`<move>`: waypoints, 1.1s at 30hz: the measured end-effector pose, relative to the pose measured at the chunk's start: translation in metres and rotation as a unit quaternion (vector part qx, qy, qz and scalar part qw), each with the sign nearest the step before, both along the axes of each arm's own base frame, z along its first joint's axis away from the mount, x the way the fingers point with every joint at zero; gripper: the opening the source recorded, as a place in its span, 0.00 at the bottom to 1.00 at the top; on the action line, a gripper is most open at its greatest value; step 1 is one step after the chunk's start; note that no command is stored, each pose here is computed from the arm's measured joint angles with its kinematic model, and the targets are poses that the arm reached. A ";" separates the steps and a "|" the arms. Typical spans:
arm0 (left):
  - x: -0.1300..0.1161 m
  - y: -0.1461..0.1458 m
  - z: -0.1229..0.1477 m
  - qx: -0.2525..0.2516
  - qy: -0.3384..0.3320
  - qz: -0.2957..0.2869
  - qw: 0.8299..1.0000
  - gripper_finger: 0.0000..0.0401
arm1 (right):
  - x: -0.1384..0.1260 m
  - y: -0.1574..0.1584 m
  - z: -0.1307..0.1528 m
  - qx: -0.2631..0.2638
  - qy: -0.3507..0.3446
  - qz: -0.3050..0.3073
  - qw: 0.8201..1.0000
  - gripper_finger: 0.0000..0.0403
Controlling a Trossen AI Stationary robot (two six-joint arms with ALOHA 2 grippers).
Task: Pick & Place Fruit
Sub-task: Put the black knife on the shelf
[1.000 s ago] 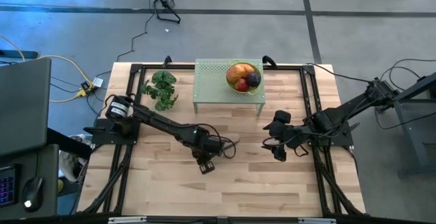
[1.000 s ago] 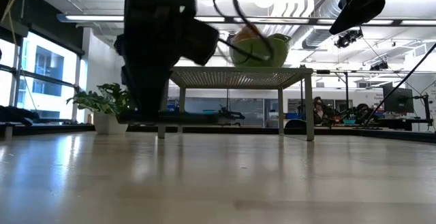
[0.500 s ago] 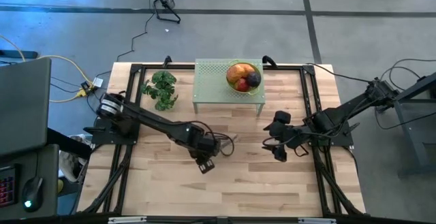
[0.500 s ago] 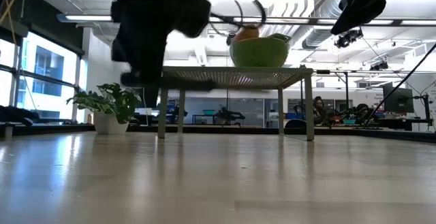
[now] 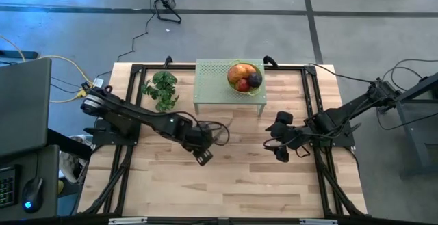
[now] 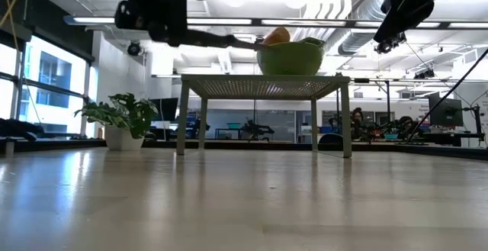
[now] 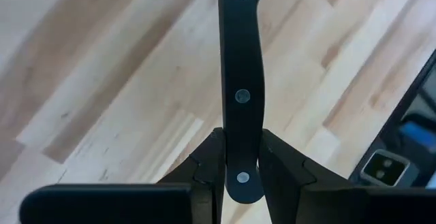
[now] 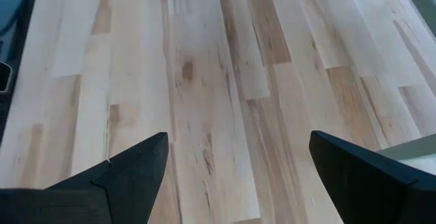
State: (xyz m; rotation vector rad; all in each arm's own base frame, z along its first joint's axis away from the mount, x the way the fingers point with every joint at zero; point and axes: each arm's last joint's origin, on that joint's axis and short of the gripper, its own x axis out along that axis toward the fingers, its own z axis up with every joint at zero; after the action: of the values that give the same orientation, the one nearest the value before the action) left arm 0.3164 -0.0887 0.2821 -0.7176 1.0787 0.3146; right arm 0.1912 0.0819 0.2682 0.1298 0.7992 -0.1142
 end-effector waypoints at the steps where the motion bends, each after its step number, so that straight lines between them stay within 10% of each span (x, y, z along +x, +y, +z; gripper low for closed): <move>1: -0.002 0.001 0.003 0.002 -0.005 0.011 1.000 0.16 | 0.000 0.000 0.000 0.000 0.000 0.000 1.000 0.87; 25: -0.007 0.102 0.025 0.040 -0.043 0.215 0.975 0.16 | 0.000 0.000 0.000 -0.002 0.002 0.001 1.000 0.87; 33: -0.011 0.139 0.026 -0.045 -0.034 0.247 0.967 0.16 | 0.000 0.000 0.000 -0.005 0.002 0.003 1.000 0.87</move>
State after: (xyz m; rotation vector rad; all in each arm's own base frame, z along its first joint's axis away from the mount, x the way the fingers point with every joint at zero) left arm 0.3056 0.0506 0.3081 -1.0714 0.8420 0.6659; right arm 0.1909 0.0817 0.2679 0.1176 0.8037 -0.1122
